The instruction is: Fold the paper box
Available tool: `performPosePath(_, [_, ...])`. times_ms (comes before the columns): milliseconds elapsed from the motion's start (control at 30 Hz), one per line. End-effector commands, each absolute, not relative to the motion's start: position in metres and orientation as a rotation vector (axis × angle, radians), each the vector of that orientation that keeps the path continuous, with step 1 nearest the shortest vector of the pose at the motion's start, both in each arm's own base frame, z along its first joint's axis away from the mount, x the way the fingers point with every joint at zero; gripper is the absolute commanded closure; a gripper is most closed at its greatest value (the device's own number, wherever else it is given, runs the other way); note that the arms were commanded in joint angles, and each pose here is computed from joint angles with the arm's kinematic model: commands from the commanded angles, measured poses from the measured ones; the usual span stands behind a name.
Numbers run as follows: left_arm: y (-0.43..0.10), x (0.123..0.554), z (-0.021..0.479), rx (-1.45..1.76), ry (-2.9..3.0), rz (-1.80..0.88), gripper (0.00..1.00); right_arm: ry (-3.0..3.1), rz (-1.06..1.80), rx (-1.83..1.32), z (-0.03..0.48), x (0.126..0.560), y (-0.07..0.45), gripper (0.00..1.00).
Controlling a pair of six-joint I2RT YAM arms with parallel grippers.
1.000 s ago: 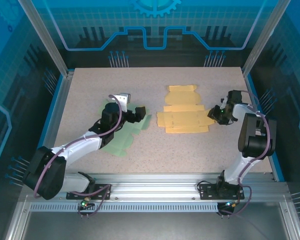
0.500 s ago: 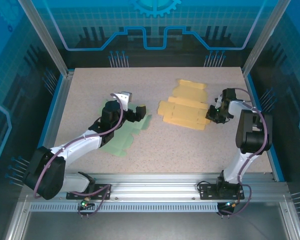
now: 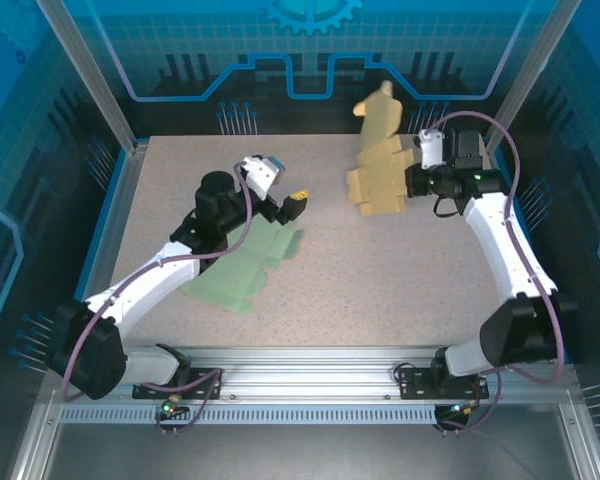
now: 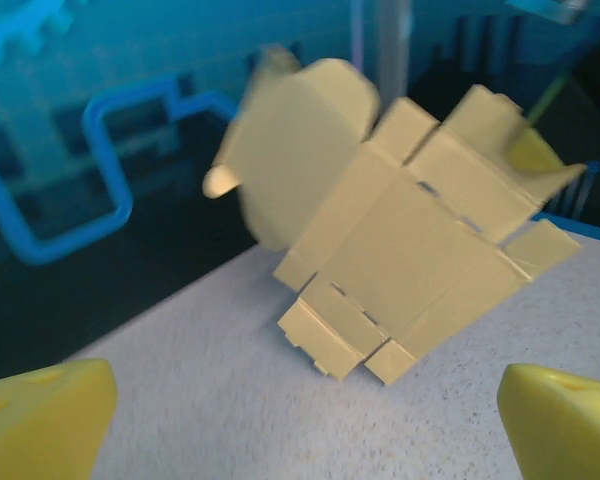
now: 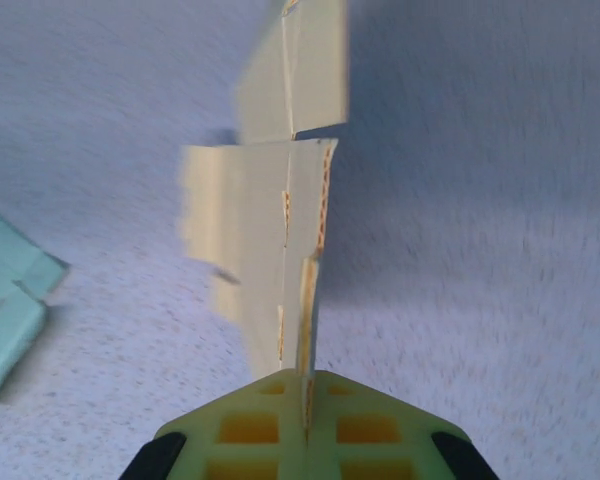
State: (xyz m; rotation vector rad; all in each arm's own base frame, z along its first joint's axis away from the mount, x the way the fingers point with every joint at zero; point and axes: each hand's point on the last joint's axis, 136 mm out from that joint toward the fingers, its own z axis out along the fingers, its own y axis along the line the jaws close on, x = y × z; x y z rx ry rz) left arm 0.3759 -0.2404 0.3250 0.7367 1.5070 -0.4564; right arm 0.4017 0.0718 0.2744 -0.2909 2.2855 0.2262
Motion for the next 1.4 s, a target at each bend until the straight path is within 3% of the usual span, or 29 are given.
performPosePath(0, [-0.270, 0.357, 0.351, 1.035, 1.298, -0.450, 0.01, 2.238, 0.180, -0.538, 0.297, 0.371, 0.093, 1.00])
performPosePath(133, [-0.284, 0.346, 0.373, 1.202, 1.152, -0.426, 0.03, 2.128, 0.165, -0.725, 0.326, 0.349, 0.119, 1.00])
performPosePath(267, [-0.294, 0.324, 0.391, 1.327, 0.945, -0.416, 0.12, 2.103, 0.107, -0.823, 0.339, 0.337, 0.133, 1.00])
performPosePath(467, [-0.310, 0.310, 0.399, 1.444, 0.795, -0.253, 0.13, 2.086, 0.036, -0.935, 0.342, 0.330, 0.153, 1.00])
performPosePath(600, [-0.312, 0.323, 0.392, 1.531, 0.827, -0.143, 0.19, 2.084, 0.006, -0.991, 0.341, 0.329, 0.163, 1.00])
performPosePath(900, [-0.311, 0.352, 0.382, 1.672, 0.937, -0.030, 0.21, 2.051, -0.104, -1.072, 0.345, 0.332, 0.179, 1.00])
performPosePath(1033, [-0.315, 0.352, 0.376, 1.698, 0.993, -0.097, 0.24, 2.004, -0.116, -1.113, 0.346, 0.329, 0.188, 1.00])
performPosePath(1200, [-0.321, 0.348, 0.376, 1.675, 1.020, -0.236, 0.39, 1.952, -0.056, -1.149, 0.348, 0.324, 0.200, 1.00])
performPosePath(1367, [-0.318, 0.340, 0.389, 1.632, 1.031, -0.442, 0.47, 1.916, 0.010, -1.187, 0.346, 0.317, 0.208, 1.00])
